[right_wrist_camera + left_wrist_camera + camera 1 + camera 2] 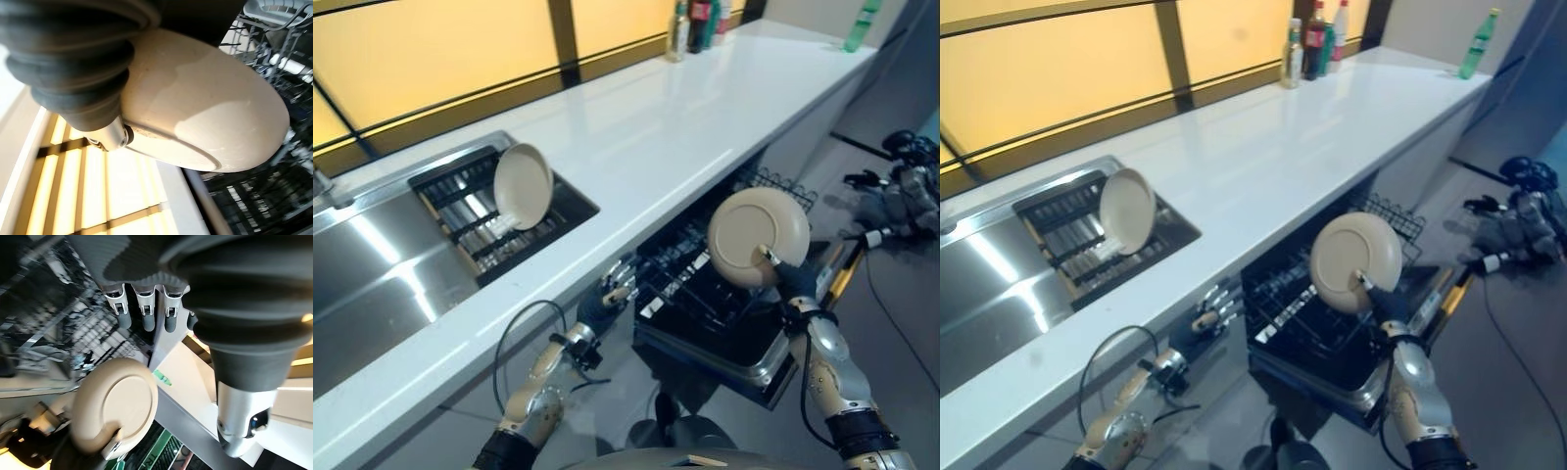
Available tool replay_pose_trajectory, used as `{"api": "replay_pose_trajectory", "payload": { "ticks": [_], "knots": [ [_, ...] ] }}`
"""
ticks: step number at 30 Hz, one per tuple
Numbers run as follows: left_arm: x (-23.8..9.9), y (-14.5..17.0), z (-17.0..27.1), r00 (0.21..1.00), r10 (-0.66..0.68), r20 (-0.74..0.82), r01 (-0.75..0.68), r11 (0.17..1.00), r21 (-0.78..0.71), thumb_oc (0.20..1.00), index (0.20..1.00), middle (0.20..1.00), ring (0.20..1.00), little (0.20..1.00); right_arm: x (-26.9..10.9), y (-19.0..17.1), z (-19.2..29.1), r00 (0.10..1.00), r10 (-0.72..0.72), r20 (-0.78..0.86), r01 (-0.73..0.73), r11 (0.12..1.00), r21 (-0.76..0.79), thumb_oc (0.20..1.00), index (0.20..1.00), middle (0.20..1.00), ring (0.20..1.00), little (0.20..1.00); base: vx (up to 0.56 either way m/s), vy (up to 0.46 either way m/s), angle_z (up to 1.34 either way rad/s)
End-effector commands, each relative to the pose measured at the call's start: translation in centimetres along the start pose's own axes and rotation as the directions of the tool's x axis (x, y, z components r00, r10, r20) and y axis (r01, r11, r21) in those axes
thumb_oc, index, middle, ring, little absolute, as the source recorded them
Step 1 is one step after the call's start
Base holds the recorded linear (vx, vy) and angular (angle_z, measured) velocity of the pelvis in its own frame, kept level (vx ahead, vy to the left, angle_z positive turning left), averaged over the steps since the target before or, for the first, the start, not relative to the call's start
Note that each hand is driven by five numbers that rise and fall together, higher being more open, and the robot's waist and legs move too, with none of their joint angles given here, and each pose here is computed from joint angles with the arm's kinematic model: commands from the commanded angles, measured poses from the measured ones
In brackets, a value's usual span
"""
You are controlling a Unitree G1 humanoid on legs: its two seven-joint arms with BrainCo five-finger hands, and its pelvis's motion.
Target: Pick up plates and place into dishwasher.
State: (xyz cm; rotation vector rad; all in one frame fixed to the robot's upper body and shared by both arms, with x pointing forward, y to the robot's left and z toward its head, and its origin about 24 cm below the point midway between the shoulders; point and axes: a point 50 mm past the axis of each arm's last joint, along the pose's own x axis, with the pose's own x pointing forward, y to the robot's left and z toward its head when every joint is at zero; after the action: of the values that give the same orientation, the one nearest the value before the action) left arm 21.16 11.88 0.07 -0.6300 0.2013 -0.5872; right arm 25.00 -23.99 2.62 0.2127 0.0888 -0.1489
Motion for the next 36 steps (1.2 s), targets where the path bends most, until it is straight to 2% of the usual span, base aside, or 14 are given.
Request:
{"api": "replay_pose_trajectory", "payload": {
  "ticks": [1, 6, 13, 17, 21, 26, 29, 36],
  "knots": [
    [-1.7, 0.3, 0.3, 0.998, -0.058, -0.033, 0.060, 0.997, 0.058, 1.000, 1.000, 1.000, 1.000, 1.000, 1.9, -0.1, 4.1, 0.983, -0.004, 0.182, 0.010, 0.999, -0.031, 0.200, 0.200, 0.200, 0.200, 0.200, 0.04, -0.076, 0.17],
    [-4.4, 2.8, -1.1, 0.989, 0.029, -0.147, -0.011, 0.992, 0.123, 1.000, 1.000, 1.000, 1.000, 1.000, 2.1, -2.1, 3.6, 0.990, -0.040, 0.132, 0.055, 0.992, -0.116, 0.200, 0.200, 0.200, 0.200, 0.200, 0.03, -0.058, 0.13],
    [-7.6, 5.8, -2.6, 0.946, 0.183, -0.268, -0.129, 0.970, 0.205, 1.000, 1.000, 1.000, 1.000, 1.000, 2.0, -4.0, 1.5, 1.000, -0.001, -0.001, 0.001, 0.979, -0.205, 0.200, 0.200, 0.200, 0.200, 0.200, 0.02, -0.074, 0.06],
    [-8.6, 6.7, -3.2, 0.921, 0.241, -0.305, -0.178, 0.959, 0.222, 1.000, 1.000, 1.000, 1.000, 1.000, 2.3, -4.4, 0.5, 0.997, 0.002, -0.083, -0.030, 0.942, -0.335, 0.200, 0.200, 0.200, 0.200, 0.200, 0.00, -0.042, 0.03],
    [-8.1, 6.6, -3.1, 0.926, 0.216, -0.310, -0.153, 0.964, 0.217, 1.000, 1.000, 1.000, 1.000, 1.000, 2.3, -5.6, -0.6, 0.986, -0.002, -0.168, -0.068, 0.910, -0.408, 0.200, 0.200, 0.200, 0.200, 0.200, 0.02, 0.005, 0.01],
    [-7.6, 6.3, -2.8, 0.936, 0.188, -0.298, -0.133, 0.972, 0.196, 1.000, 1.000, 1.000, 1.000, 1.000, 2.6, -5.4, -1.8, 0.973, 0.010, -0.229, -0.116, 0.884, -0.453, 0.200, 0.200, 0.200, 0.200, 0.200, 0.05, -0.006, 0.11],
    [-7.5, 6.3, -2.5, 0.939, 0.184, -0.291, -0.134, 0.974, 0.185, 1.000, 1.000, 1.000, 1.000, 1.000, 3.2, -4.8, -2.1, 0.966, 0.016, -0.258, -0.164, 0.811, -0.561, 0.200, 0.200, 0.200, 0.200, 0.200, 0.04, 0.007, 0.06],
    [-7.6, 6.5, -2.4, 0.935, 0.197, -0.295, -0.150, 0.973, 0.177, 1.000, 1.000, 1.000, 1.000, 1.000, 4.2, -4.1, -2.2, 0.953, 0.019, -0.303, -0.224, 0.718, -0.659, 0.200, 0.200, 0.200, 0.200, 0.200, 0.04, 0.008, 0.12]
  ]
}}
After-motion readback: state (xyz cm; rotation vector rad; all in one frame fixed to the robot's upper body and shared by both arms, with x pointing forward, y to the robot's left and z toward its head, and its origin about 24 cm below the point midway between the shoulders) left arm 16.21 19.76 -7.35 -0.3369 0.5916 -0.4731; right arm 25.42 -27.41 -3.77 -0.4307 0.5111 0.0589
